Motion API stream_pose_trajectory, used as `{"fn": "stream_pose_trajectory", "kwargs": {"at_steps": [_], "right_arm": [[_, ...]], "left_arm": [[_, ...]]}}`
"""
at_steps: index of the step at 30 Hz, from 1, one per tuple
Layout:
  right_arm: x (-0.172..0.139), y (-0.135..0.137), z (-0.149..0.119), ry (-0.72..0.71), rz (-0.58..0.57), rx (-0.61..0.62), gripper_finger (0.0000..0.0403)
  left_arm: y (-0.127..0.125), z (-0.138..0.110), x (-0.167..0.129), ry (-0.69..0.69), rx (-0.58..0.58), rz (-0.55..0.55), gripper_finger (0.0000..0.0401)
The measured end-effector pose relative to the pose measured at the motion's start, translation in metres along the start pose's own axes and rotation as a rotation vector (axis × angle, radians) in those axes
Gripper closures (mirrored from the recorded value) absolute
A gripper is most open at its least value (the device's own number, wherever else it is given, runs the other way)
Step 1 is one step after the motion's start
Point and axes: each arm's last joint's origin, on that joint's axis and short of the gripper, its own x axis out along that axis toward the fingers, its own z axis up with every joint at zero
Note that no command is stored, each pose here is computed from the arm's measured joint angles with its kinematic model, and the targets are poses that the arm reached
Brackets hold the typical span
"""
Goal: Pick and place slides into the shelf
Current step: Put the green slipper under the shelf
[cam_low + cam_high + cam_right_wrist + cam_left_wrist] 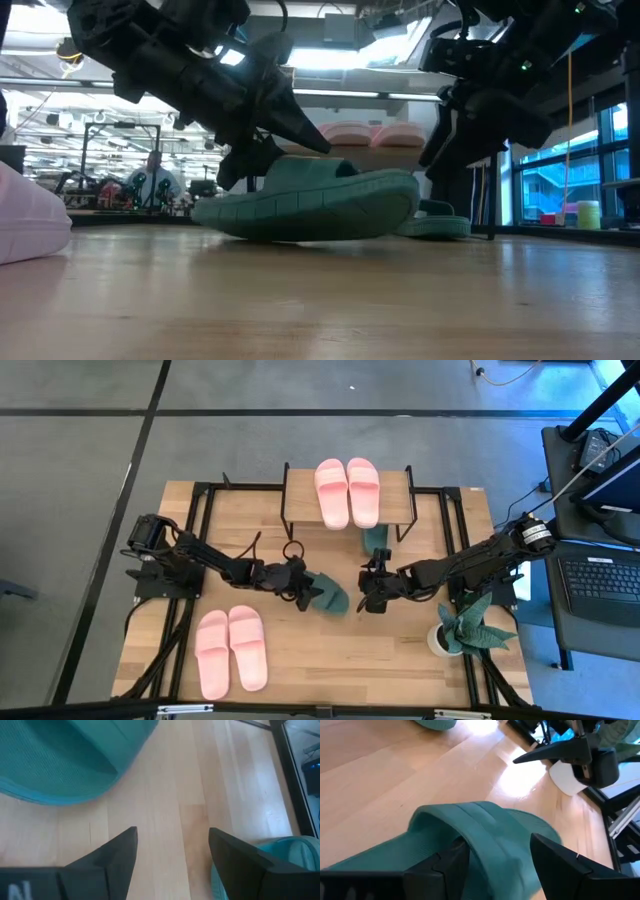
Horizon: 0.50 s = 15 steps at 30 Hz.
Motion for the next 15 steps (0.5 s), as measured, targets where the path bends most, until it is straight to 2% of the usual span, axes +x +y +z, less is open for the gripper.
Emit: {"fn": "stream_pose_trajectory", "kwargs": {"at_steps": [9, 15], "right_arm": [[0.0, 0.0, 0.0, 0.001, 0.0, 0.0, 0.0157], [0.0, 0.001, 0.006, -0.055, 0.008, 0.032, 0.0157]], "left_arm": [[0.002, -0.002, -0.001, 0.025, 0.002, 0.03, 0.0167], [-0.01, 0.012, -0.015, 0.032, 0.055, -0.095, 0.0165]]}}
